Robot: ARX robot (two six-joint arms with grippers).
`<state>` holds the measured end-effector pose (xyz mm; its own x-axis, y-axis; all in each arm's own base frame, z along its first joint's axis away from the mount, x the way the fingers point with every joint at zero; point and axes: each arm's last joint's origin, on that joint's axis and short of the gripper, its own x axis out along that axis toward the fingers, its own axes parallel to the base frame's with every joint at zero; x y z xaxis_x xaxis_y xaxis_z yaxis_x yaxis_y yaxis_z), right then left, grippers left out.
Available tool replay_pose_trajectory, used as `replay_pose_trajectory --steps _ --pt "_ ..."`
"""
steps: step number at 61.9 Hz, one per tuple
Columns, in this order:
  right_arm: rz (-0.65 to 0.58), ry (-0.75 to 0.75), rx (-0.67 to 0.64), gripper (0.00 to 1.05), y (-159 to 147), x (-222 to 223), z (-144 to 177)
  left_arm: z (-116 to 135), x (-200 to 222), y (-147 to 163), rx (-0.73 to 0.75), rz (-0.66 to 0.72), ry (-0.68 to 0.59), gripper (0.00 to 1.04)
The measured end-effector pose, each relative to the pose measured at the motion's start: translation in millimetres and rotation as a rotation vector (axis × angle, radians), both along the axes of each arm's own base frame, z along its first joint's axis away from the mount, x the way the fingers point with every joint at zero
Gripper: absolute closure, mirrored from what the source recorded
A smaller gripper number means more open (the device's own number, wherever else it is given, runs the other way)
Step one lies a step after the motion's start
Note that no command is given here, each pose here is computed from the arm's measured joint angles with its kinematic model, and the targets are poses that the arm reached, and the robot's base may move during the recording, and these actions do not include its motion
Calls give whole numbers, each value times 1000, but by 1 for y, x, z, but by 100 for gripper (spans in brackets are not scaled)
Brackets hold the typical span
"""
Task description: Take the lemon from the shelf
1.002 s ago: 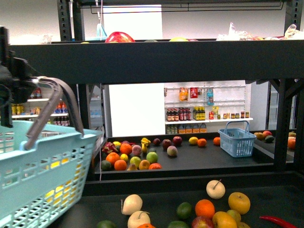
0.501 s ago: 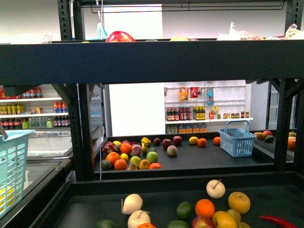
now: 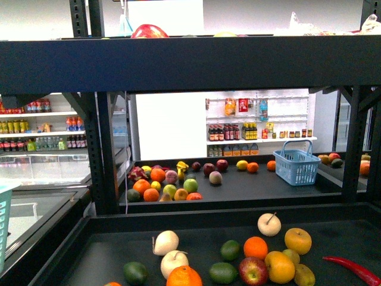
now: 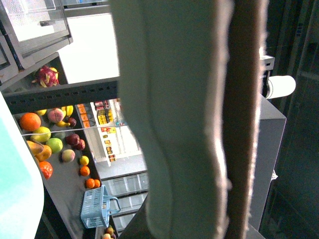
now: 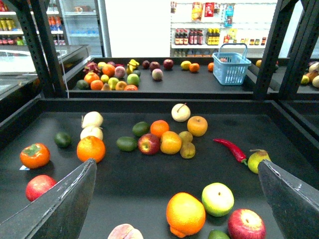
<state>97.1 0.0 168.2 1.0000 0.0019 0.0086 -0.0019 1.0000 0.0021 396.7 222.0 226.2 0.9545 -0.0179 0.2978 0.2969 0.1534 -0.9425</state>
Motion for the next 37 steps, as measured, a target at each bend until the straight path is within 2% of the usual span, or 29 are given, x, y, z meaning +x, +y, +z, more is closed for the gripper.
replay_pose_trajectory --steps 15,22,29,35,37 --pt "0 0 0 7 0 0 0 -12 -9 9 25 1 -25 98" --pt "0 0 0 7 0 0 0 -27 -17 8 17 13 -10 97" --pt "0 0 0 7 0 0 0 -37 -24 5 37 20 5 67" --pt "0 0 0 7 0 0 0 -42 -26 3 37 8 18 49" --pt "0 0 0 7 0 0 0 -44 -26 3 37 8 22 41"
